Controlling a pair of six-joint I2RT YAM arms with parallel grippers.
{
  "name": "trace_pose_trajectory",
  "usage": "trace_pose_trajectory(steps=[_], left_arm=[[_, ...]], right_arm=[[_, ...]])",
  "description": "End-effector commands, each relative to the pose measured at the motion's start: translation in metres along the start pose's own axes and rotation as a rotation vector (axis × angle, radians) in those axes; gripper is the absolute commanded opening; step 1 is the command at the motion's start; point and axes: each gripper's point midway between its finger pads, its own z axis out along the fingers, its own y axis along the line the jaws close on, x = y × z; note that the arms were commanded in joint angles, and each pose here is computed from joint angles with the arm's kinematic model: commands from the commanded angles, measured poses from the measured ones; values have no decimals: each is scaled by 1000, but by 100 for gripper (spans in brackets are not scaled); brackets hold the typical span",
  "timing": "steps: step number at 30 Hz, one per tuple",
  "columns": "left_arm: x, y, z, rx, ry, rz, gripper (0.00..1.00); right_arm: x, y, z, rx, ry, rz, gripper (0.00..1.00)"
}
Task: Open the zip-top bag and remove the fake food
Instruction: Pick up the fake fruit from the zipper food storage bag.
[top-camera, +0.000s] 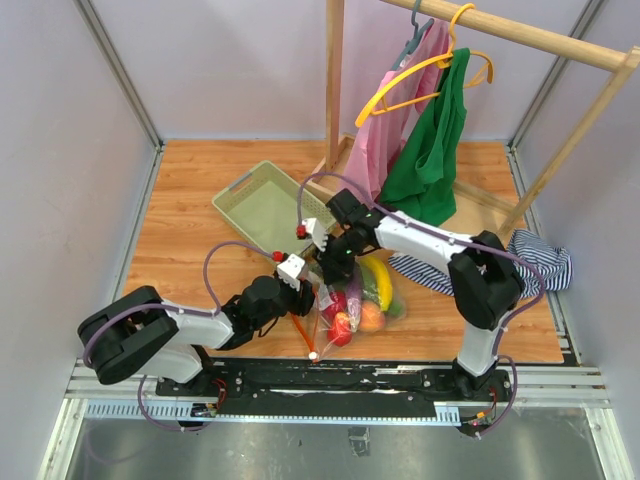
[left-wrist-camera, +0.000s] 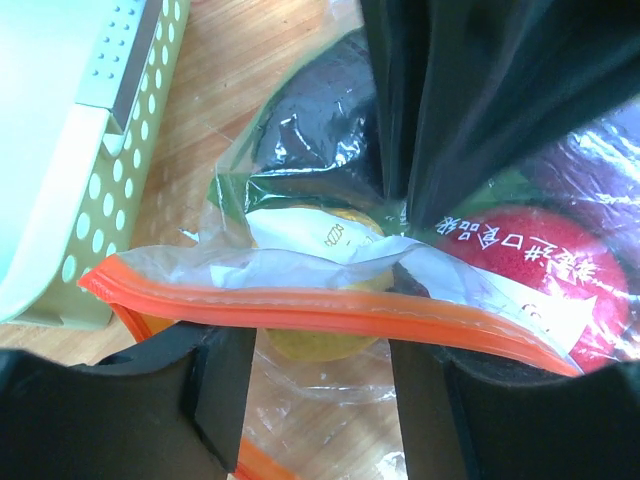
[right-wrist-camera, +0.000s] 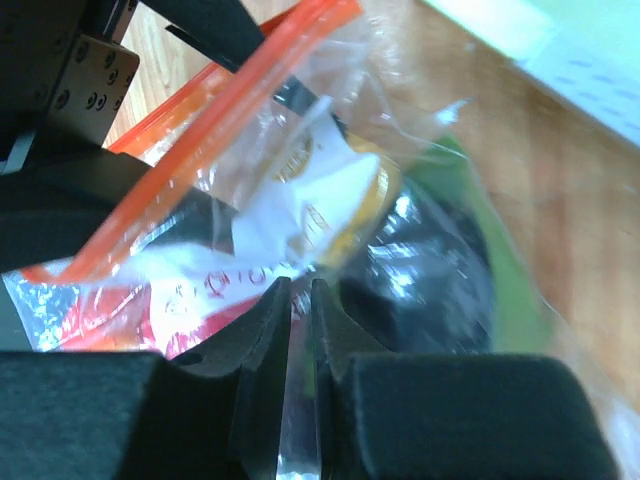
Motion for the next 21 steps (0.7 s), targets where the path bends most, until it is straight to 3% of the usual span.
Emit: trace_pose_trajectory(steps=[1,4,12,17,21], left_arm=[[-3,-3,0,22,-33,24,51],[-1,-3,0,24,-30,23,51],[-4,-17,-1,98,-48,9,51],[5,-12,5,65,4,6,61],[12,-7,8,33,29,3,63]], right_arm=[[-21,-13,-43,89,-129,-11,16],[-28,-24,-41,133,-141,-7,20],[-10,-23,-2,94,-23,45,14],[0,-13,15,55,40,39,12],[5,-1,21,0,62,26,8]])
